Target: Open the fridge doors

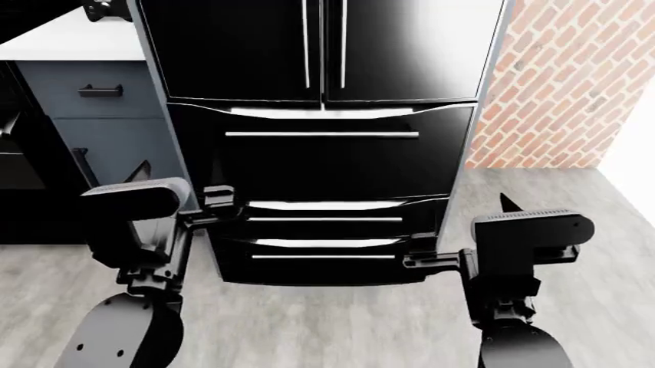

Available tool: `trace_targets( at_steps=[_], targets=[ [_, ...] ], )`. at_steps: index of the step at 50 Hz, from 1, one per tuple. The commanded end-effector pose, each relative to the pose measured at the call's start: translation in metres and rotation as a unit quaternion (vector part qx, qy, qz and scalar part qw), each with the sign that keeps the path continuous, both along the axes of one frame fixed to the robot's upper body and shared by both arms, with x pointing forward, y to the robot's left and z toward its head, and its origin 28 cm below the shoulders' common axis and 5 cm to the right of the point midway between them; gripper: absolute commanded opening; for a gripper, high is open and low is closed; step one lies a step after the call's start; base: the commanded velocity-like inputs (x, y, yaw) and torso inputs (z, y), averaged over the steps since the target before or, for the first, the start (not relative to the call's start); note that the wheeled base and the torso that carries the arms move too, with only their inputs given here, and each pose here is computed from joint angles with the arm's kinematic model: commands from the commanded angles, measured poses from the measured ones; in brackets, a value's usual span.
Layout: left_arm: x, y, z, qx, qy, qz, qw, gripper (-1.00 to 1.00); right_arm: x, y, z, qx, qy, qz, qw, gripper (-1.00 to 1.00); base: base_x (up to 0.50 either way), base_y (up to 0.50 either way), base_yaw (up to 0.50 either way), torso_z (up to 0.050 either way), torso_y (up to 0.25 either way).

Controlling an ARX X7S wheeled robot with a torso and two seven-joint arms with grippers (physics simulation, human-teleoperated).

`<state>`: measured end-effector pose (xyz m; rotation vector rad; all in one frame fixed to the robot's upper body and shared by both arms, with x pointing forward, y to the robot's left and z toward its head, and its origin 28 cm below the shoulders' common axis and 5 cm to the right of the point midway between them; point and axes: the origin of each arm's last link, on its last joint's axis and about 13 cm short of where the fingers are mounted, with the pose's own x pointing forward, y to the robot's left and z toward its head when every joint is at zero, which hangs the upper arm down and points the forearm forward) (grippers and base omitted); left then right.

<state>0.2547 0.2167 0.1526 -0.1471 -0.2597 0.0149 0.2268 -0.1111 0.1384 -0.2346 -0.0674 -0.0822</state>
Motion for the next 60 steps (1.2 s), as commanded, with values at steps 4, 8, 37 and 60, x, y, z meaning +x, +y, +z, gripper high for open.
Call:
trace_targets(
  at_steps=[4,8,37,60],
  targets=[
    [0.011,-0.001,0.016,-0.003,-0.028,0.015,0.999,1.00,-0.001,-0.003,0.020,-0.012,-0.012,-0.009,1.000,1.00,0.24,0.00,0.00,0.000,0.000],
    [0.010,-0.001,0.016,-0.002,-0.027,0.015,1.000,1.00,-0.001,-0.004,0.020,-0.013,-0.012,-0.008,1.000,1.00,0.40,0.00,0.00,0.000,0.000],
    [0.001,-0.002,0.013,0.018,-0.029,0.014,0.999,1.00,-0.003,-0.004,0.018,-0.005,-0.011,-0.003,1.000,1.00,0.46,0.08,0.00,0.000,0.000],
    [-0.013,-0.003,0.014,0.022,-0.039,-0.011,0.999,1.00,-0.001,-0.003,0.020,-0.009,-0.013,-0.006,1.000,1.00,0.43,-0.05,0.00,0.000,0.001]
  ],
)
